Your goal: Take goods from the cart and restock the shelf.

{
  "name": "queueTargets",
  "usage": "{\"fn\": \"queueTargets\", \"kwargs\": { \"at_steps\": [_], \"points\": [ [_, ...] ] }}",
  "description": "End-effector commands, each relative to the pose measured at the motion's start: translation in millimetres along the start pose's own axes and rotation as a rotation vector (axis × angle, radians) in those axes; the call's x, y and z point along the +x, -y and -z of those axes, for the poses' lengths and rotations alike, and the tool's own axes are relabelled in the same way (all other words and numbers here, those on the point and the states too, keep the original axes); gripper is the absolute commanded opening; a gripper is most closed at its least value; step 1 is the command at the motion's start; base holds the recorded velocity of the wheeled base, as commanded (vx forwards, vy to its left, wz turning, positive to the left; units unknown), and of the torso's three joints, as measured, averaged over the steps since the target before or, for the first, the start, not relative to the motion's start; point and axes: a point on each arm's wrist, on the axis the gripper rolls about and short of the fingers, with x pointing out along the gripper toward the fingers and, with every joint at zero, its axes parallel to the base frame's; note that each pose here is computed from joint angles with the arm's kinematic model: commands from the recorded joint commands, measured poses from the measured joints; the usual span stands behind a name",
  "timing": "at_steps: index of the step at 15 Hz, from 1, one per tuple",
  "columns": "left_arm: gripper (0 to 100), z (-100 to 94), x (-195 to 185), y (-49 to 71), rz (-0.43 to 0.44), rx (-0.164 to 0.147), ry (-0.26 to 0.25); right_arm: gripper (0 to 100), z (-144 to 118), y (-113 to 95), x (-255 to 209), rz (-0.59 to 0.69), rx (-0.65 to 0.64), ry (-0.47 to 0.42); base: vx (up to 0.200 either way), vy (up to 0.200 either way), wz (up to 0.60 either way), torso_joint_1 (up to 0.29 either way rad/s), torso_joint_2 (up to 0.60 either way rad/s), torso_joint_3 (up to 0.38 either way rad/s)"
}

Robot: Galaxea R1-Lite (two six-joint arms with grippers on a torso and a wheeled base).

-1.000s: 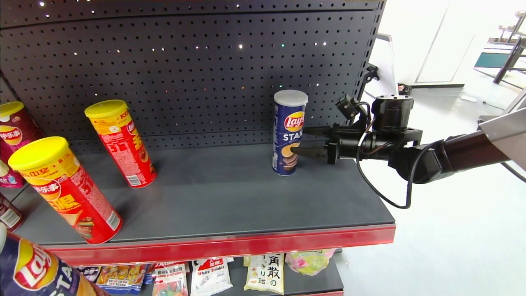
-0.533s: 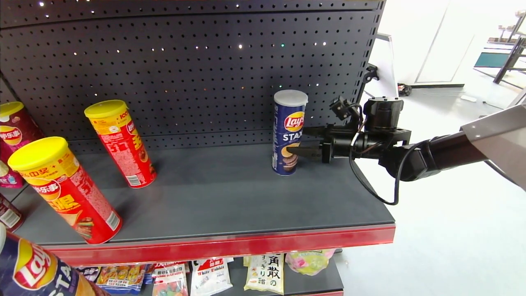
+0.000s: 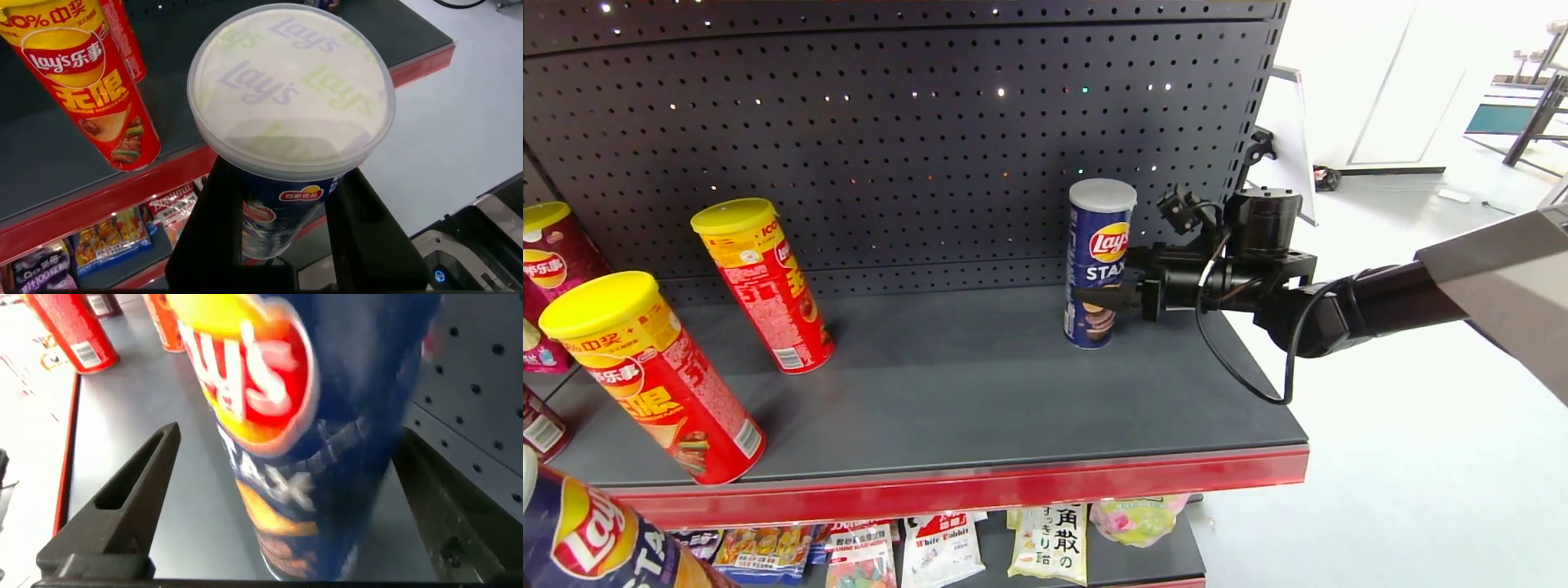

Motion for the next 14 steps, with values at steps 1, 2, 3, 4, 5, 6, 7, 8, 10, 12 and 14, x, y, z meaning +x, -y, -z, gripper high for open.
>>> {"fn": "queueTargets", "kwargs": {
  "at_steps": [1, 2, 3, 4, 5, 6, 7, 8, 10, 12, 14],
  "points": [
    [0, 0.3, -0.7, 0.2, 0.000, 0.001, 0.002, 0, -2.7, -2.2, 6.0, -0.009, 0.003, 0.008, 0.000, 0.000, 0.00, 0.000, 0.00, 0.000],
    [0, 0.4, -1.1, 0.3, -0.001, 0.001, 0.004, 0, -2.6, 0.7, 11.3, -0.012, -0.002, 0.015, 0.000, 0.000, 0.00, 0.000, 0.00, 0.000],
    [0, 0.7, -2.0, 0.5, -0.001, 0.002, 0.008, 0, -2.0, 1.5, 12.9, -0.010, -0.002, 0.015, 0.000, 0.000, 0.00, 0.000, 0.00, 0.000],
    [0, 0.7, -2.0, 0.5, -0.001, 0.004, 0.008, 0, -1.6, 1.5, 12.9, -0.007, 0.001, 0.014, 0.000, 0.000, 0.00, 0.000, 0.00, 0.000],
    [0, 0.7, -2.0, 0.5, -0.003, 0.002, 0.008, 0, 0.1, 0.8, 13.2, -0.001, 0.002, 0.009, 0.000, 0.000, 0.00, 0.000, 0.00, 0.000],
    [0, 1.0, -1.8, 0.4, -0.003, 0.002, 0.007, 0, -1.4, -0.4, 12.7, 0.011, -0.001, 0.009, 0.000, 0.000, 0.00, 0.000, 0.00, 0.000],
    [0, 1.0, -1.8, 0.4, -0.003, 0.003, 0.007, 0, -4.2, -1.5, 10.6, 0.054, -0.004, 0.009, 0.000, 0.000, 0.00, 0.000, 0.00, 0.000],
    [0, 1.0, -1.8, 0.4, -0.003, 0.002, 0.007, 0, -6.3, -2.8, 8.6, 0.079, -0.006, 0.007, 0.000, 0.000, 0.00, 0.000, 0.00, 0.000],
    [0, 1.0, -1.8, 0.4, -0.004, 0.002, 0.007, 0, -21.8, -23.5, -9.7, 0.152, -0.002, 0.001, 0.000, 0.000, 0.00, 0.000, 0.00, 0.000],
    [0, 0.9, -1.8, 0.4, -0.006, 0.004, 0.008, 0, -28.2, -42.8, -21.7, 0.188, 0.007, -0.010, 0.000, 0.000, 0.00, 0.000, 0.00, 0.000],
    [0, 0.7, -1.2, 0.2, -0.007, 0.001, 0.005, 0, -32.4, -64.2, -35.8, 0.260, 0.002, -0.011, 0.000, 0.000, 0.00, 0.000, 0.00, 0.000]
  ]
}}
